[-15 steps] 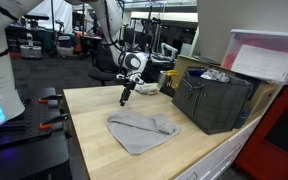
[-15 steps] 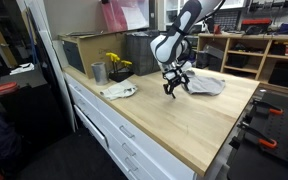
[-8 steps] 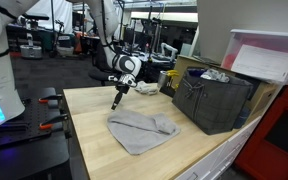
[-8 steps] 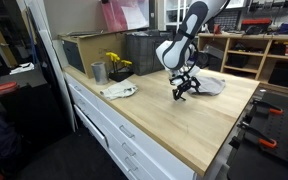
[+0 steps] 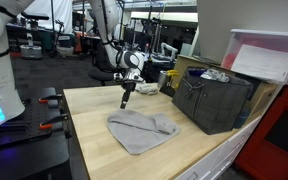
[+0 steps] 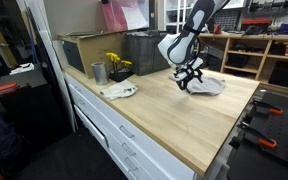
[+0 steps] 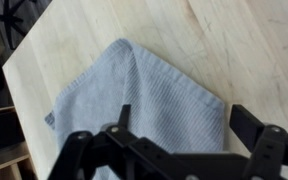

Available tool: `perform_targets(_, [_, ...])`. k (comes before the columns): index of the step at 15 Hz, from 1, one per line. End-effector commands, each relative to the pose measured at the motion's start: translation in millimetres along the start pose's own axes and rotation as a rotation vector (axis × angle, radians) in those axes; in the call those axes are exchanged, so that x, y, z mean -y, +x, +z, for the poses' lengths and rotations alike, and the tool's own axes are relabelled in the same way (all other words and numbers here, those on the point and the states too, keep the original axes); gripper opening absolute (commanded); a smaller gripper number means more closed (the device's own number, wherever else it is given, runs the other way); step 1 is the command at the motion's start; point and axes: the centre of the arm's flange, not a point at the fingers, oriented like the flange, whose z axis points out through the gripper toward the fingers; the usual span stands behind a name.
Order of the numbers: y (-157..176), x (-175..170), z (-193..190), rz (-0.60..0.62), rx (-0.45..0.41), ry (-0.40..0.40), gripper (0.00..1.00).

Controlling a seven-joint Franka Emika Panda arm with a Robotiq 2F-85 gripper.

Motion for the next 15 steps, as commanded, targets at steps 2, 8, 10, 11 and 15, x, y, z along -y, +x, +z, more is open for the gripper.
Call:
perform_targets(2, [14, -1, -13, -0.013, -0.051, -0.015, 1.0])
perform_targets(8, [12, 6, 3, -0.029, -0.032, -0.01, 0.51])
perform_targets(10, [10, 9, 8, -0.033, -0.024, -0.008, 0.35])
perform_targets(11, [9, 11, 9, -0.035, -0.021, -0.004, 0.29])
perform_targets(15, [7, 12, -2, -0.03, -0.037, 0.026, 0.01])
